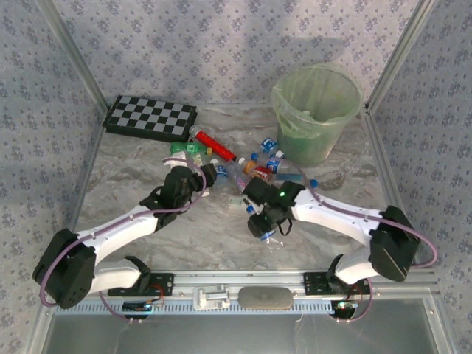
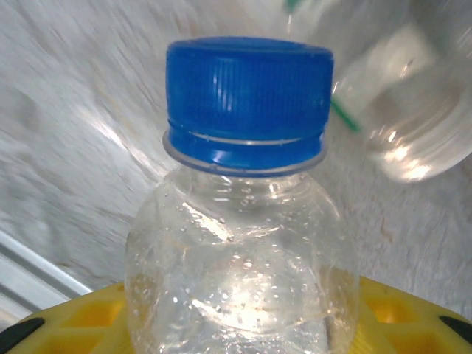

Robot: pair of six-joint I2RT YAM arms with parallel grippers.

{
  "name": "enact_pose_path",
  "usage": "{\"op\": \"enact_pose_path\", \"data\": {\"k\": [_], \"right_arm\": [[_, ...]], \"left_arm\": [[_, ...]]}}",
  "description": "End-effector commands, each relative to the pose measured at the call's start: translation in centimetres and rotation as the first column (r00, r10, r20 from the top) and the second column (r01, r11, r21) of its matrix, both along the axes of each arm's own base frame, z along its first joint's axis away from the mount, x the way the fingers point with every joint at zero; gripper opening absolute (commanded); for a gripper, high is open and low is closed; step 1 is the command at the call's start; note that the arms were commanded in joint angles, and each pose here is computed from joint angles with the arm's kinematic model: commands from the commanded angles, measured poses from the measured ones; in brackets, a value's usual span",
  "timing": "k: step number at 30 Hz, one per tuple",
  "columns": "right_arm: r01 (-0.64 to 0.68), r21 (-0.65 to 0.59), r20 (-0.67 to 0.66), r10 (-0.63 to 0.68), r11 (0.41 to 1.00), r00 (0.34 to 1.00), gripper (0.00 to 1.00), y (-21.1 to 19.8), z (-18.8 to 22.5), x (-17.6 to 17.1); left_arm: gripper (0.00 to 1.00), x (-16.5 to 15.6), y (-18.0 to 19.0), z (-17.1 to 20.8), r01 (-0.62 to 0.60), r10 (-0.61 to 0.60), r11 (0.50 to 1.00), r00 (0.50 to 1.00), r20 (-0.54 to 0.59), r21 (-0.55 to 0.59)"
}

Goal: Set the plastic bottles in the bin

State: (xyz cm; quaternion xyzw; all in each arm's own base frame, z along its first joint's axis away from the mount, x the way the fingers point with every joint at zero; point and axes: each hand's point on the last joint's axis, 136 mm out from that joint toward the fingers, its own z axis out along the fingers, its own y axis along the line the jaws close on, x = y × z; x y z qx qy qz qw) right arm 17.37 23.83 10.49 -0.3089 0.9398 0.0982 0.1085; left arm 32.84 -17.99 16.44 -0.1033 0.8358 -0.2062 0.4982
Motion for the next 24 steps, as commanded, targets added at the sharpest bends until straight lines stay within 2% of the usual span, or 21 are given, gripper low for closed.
{"op": "enact_pose_path", "data": {"k": [1,7,8,12,17,24], "right_arm": [[-0.015,0.212,0.084,-0.002,0.977,0.996,0.47,2.0,5.1,2.5],[-0.03,0.454,0.225,-0.082,0.891,0.971,0.45,1.8,13.1,8.1],[-0.048,0.504,0.273,-0.106,0.862,0.956,0.45,1.9,15.8,9.5],[-0.098,0.578,0.396,-0.174,0.81,0.901,0.44,1.4,20.9,12.6],[-0.13,0.622,0.552,-0.315,0.772,0.772,0.44,-0.2,26.8,15.8],[-0.125,0.646,0.656,-0.464,0.753,0.596,0.43,-4.0,33.4,19.2]], "left_arm": [[1.0,-0.2,1.0,0.6,-0.03,0.03,0.999,0.999,0.021,-0.011],[1.0,-0.8,1.8,0.4,-0.05,0.05,0.999,0.998,0.024,-0.019],[1.0,-0.9,1.9,0.5,-0.053,0.053,0.998,0.998,0.026,-0.021],[1.0,-1.3,2.2,0.4,-0.057,0.058,0.998,0.998,0.027,-0.027],[1.0,-1.5,2.2,0.1,-0.057,0.058,0.997,0.998,0.024,-0.047],[1.0,-1.4,1.4,0.0,-0.016,0.017,0.999,1.0,0.021,-0.047]]}}
